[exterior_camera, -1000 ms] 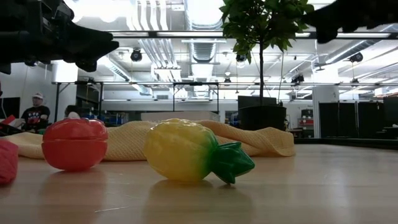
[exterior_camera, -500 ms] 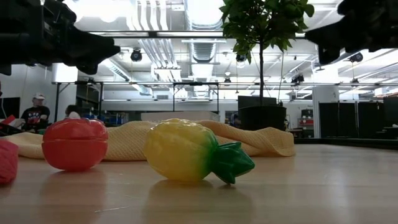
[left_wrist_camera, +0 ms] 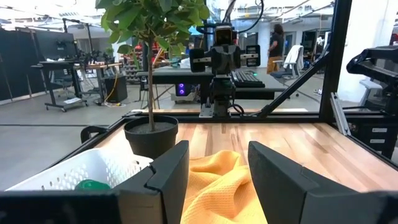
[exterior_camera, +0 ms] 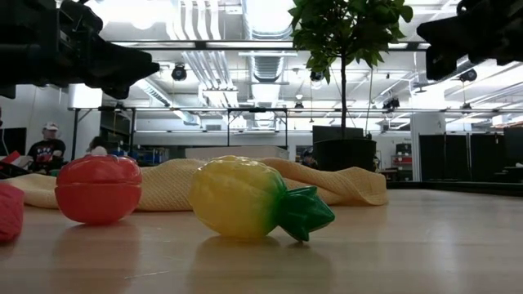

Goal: Pick and placing Produce into tupperware
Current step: Put the red tomato into the white bin

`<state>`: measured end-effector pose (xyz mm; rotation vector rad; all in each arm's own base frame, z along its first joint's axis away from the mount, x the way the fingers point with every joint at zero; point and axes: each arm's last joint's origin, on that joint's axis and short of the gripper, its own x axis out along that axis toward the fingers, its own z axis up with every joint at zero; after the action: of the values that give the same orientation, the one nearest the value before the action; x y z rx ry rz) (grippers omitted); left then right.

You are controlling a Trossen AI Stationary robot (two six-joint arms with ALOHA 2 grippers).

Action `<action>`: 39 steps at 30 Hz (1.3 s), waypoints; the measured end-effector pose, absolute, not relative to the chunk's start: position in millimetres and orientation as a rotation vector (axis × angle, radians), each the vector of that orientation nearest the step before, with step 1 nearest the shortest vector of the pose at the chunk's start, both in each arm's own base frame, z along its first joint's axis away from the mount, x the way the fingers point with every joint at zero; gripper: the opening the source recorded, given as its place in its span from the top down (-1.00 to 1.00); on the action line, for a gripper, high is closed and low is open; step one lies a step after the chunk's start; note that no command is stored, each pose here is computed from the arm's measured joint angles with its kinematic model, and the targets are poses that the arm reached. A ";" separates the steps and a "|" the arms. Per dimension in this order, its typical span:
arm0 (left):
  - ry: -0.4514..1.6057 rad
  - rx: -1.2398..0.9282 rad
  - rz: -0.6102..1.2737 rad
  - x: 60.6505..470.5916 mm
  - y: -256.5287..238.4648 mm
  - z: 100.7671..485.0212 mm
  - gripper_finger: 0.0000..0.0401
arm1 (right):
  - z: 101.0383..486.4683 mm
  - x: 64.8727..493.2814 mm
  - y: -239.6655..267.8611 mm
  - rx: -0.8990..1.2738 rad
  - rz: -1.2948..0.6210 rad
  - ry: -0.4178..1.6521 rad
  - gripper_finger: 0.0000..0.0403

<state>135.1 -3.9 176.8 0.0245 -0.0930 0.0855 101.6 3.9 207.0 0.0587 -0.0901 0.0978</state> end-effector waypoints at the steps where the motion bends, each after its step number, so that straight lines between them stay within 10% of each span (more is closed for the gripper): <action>1: -0.095 0.028 0.086 136.0 -3.9 178.8 0.24 | 209.9 101.0 3.7 0.047 0.092 -0.100 0.96; 11: -0.068 0.051 0.158 154.2 -3.0 196.8 -0.22 | 222.8 98.9 3.8 -0.033 0.091 -0.152 0.77; 23: -0.199 0.033 -0.323 196.4 -29.2 276.2 -0.42 | 221.0 100.7 3.8 -0.047 0.090 -0.132 0.54; 39: 0.499 0.121 -0.145 226.8 -96.9 283.7 -0.42 | 215.1 101.5 3.7 0.024 0.093 -0.070 0.59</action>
<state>226.8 -96.9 283.7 0.1207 0.4985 -0.1449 101.5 3.7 215.1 0.0235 -0.0697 0.0931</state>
